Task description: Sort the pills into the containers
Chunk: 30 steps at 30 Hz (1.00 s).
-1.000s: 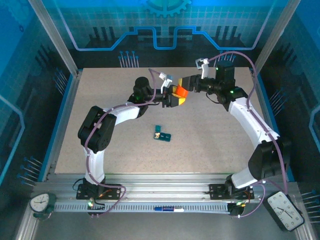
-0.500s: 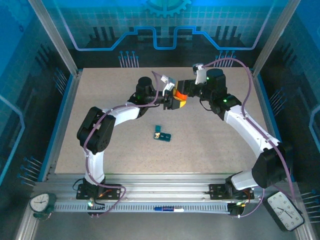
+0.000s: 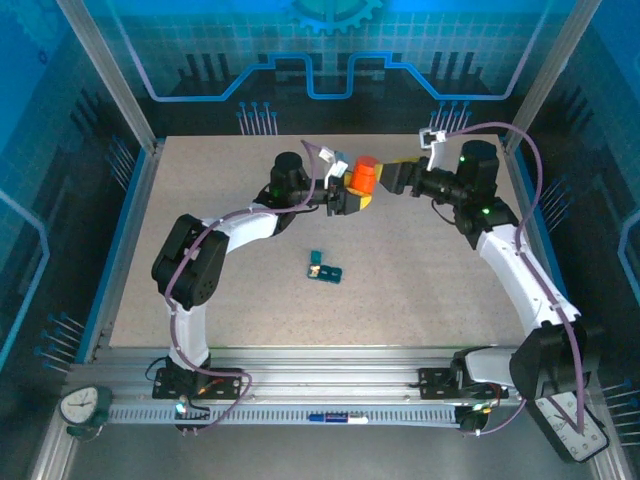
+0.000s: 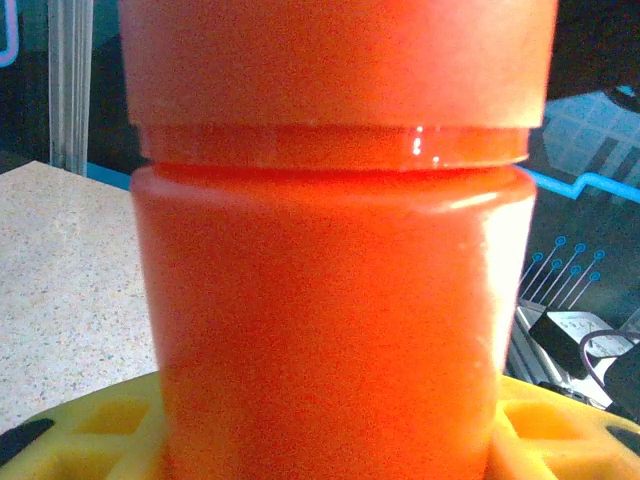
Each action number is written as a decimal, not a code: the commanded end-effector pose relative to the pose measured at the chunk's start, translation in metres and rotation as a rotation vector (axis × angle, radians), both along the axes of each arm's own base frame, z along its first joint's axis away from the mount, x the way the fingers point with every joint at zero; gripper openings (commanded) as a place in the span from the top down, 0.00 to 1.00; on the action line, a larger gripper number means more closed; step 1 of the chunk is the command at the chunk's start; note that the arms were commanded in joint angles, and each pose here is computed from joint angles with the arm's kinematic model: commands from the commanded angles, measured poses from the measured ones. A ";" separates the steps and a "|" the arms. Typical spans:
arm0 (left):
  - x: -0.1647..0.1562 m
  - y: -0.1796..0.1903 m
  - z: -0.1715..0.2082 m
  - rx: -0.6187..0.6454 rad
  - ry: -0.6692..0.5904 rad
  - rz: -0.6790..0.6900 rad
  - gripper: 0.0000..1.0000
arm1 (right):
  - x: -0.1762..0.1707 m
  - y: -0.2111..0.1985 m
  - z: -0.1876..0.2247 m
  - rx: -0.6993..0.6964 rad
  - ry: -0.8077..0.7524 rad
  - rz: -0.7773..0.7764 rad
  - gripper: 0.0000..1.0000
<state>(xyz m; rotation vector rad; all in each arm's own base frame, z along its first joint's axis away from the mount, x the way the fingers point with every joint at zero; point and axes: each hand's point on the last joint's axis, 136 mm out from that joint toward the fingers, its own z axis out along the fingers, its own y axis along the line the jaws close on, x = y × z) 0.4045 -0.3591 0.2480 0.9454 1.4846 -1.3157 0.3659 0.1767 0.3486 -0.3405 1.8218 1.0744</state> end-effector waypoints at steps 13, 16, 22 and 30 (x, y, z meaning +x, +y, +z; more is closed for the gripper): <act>-0.022 -0.005 0.028 -0.054 -0.017 -0.155 1.00 | 0.000 0.023 -0.017 -0.058 0.032 0.158 0.14; -0.022 -0.006 0.028 -0.053 -0.012 -0.160 1.00 | 0.003 0.029 -0.019 -0.067 0.039 0.168 0.14; -0.023 -0.008 0.026 -0.050 -0.006 -0.169 1.00 | 0.008 0.040 -0.024 -0.082 0.054 0.184 0.18; -0.025 -0.009 0.028 -0.052 -0.010 -0.177 1.00 | 0.013 0.046 -0.031 -0.093 0.070 0.193 0.31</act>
